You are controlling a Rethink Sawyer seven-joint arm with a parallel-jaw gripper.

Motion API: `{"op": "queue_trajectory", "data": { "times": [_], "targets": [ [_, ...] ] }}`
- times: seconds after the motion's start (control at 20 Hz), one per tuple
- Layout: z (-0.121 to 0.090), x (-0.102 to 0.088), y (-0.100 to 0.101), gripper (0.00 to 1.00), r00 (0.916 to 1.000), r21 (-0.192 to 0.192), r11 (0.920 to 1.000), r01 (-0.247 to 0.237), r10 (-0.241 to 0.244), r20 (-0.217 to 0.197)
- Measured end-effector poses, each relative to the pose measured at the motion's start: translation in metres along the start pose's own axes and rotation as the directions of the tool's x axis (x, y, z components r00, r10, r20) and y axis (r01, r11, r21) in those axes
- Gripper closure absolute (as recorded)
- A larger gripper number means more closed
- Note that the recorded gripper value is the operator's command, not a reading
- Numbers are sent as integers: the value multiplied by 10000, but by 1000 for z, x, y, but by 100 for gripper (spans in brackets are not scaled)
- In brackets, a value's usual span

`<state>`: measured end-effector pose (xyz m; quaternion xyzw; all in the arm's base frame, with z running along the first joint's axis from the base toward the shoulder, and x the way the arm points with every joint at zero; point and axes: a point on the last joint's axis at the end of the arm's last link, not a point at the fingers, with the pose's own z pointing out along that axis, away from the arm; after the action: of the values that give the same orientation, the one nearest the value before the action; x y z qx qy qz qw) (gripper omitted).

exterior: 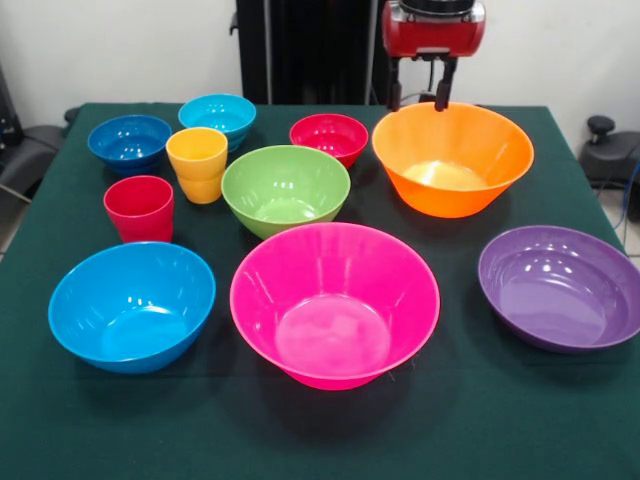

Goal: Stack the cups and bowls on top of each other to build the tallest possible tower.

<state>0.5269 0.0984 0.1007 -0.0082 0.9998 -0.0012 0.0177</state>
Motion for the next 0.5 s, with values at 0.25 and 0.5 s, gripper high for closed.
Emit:
{"op": "queue_trajectory", "data": {
  "times": [0.25,0.5],
  "targets": [
    [-3,-29,-4,0,9996,81,10000,4,-6,270],
    [-2,-69,-12,0,9995,179,9998,-17,11,315]
  ]
}}
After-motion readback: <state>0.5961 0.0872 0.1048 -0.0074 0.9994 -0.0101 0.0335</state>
